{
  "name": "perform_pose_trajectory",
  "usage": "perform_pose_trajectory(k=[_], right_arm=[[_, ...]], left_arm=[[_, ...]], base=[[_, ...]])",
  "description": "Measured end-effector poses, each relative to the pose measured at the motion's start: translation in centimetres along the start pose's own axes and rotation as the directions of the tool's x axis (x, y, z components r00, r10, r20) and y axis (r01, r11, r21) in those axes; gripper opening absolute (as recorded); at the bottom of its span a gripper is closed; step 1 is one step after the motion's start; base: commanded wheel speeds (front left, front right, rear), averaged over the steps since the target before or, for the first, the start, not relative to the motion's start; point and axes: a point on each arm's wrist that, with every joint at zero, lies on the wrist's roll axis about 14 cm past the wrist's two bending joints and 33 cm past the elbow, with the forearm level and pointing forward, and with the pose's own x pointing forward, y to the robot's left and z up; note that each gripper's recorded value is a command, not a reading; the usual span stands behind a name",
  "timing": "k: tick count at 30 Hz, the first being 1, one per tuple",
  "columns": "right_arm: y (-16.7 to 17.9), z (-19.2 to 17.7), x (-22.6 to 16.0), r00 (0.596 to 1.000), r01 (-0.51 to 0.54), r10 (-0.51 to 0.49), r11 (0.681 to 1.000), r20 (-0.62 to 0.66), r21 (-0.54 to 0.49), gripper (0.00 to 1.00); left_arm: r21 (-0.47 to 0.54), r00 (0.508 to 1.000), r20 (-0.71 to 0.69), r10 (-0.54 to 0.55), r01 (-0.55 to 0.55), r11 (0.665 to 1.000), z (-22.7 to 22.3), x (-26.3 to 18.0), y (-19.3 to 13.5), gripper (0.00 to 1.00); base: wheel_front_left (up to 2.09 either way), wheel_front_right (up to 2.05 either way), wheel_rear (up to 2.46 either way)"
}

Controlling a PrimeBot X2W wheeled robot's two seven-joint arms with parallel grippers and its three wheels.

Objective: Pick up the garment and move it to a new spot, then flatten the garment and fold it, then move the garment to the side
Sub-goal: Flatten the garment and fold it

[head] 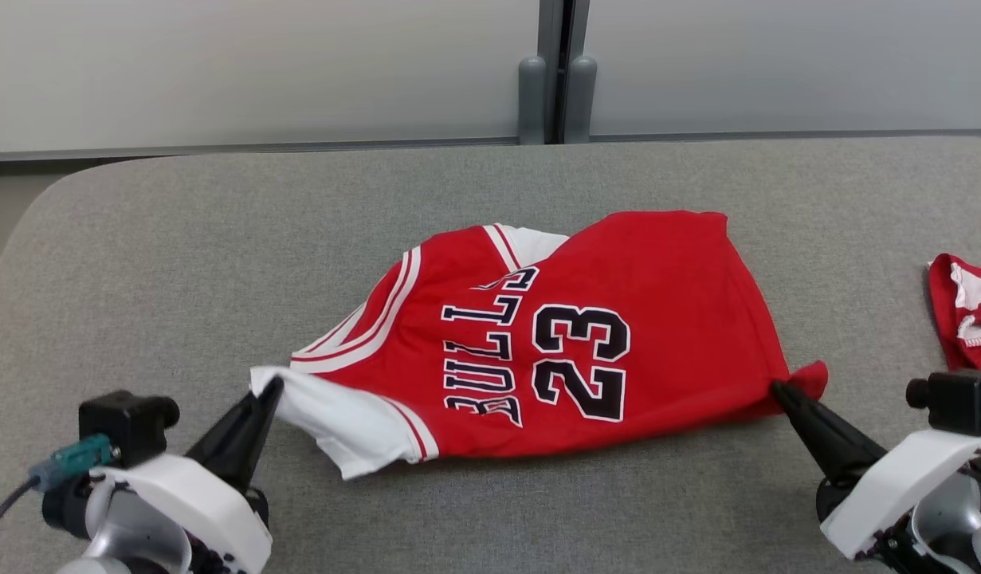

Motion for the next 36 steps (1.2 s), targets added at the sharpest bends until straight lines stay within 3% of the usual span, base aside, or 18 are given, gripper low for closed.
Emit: perform_pose_trajectory(k=[11, 20, 29, 36], right_arm=[[-1.9, 8.8, 7.6, 0.993, -0.065, 0.071, 0.996, 0.095, -0.064, 0.0], [-3.1, 17.6, 14.8, 0.979, -0.094, 0.115, 0.987, 0.168, -0.128, 0.0], [-2.1, 28.0, 18.9, 0.909, -0.093, 0.176, 0.969, 0.379, -0.227, 0.0], [-1.8, 33.0, 19.8, 0.846, -0.057, 0.187, 0.963, 0.499, -0.264, 0.0]], left_arm=[[0.157, 0.988, 0.147, -0.055, 0.032, 0.987, 9.8, 9.6, 1.8, 0.0], [0.268, 0.987, 0.152, -0.047, 0.004, 0.963, 16.0, 18.8, 3.6, 0.0], [0.311, 0.933, 0.353, -0.074, -0.042, 0.95, 26.3, 24.3, 3.0, 0.0], [0.306, 0.865, 0.488, -0.115, -0.047, 0.951, 32.5, 25.7, 1.4, 0.0]], base=[[0.0, 0.0, 0.0], [0.0, 0.0, 0.0], [0.0, 0.0, 0.0], [0.0, 0.0, 0.0]])
